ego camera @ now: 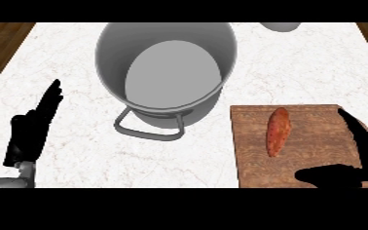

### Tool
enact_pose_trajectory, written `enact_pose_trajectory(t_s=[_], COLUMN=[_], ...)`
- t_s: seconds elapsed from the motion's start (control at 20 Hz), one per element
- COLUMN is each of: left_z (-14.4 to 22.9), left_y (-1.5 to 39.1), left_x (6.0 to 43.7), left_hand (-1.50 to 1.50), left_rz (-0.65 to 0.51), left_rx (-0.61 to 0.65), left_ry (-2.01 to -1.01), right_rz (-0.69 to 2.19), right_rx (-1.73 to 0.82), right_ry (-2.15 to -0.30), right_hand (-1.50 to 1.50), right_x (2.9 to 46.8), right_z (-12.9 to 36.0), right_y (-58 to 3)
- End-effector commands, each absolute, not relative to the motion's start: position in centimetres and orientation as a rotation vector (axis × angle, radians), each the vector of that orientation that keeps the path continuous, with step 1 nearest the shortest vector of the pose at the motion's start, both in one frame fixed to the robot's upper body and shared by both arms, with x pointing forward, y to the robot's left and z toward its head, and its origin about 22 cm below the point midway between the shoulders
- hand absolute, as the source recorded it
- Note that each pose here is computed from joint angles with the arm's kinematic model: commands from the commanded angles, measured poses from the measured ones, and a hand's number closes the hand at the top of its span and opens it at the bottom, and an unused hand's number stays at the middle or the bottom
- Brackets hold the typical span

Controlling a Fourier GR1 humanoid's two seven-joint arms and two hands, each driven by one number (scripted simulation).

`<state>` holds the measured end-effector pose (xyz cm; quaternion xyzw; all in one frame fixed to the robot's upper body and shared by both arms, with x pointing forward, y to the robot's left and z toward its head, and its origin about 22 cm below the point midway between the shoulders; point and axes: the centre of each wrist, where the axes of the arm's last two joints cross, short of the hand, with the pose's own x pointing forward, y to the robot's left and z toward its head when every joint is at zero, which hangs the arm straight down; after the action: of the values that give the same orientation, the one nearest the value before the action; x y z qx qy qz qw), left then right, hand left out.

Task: Pick the sweet potato from the cutting board and place it in the pot

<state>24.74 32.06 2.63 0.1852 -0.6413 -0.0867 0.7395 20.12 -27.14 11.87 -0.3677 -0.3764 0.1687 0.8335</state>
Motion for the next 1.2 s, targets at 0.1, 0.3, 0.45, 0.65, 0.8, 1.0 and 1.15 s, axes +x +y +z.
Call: enact_pose_trajectory(t_s=[0.1,0.3,0.45,0.65,0.8,1.0,1.15], left_z=[2.8,2.7,1.4,1.0,2.0,2.9,0.7], left_y=[30.7,32.6,31.1,32.4,32.3,32.1,32.8], left_x=[25.0,24.6,24.8,24.2,24.2,23.8,24.9], left_hand=[0.0,0.0,0.0,0.0,0.0,0.0,0.0], left_rz=[-0.186,-0.17,-0.169,-0.174,-0.162,-0.159,-0.144], left_rx=[0.414,0.408,0.412,0.429,0.434,0.429,0.431], left_ry=[-1.413,-1.393,-1.386,-1.379,-1.388,-1.375,-1.387], right_rz=[0.423,0.463,0.484,0.513,0.522,0.543,0.547], right_rx=[-0.675,-0.659,-0.661,-0.662,-0.669,-0.63,-0.624], right_ry=[-0.564,-0.529,-0.471,-0.426,-0.402,-0.387,-0.374], right_hand=[-1.5,-1.5,-1.5,-1.5,-1.5,-1.5,-1.5], right_x=[25.2,27.2,28.2,29.8,30.6,31.5,32.2], right_z=[13.2,12.6,13.3,11.7,11.6,10.3,9.1], right_y=[-25.6,-24.1,-25.5,-23.9,-24.0,-22.7,-20.9])
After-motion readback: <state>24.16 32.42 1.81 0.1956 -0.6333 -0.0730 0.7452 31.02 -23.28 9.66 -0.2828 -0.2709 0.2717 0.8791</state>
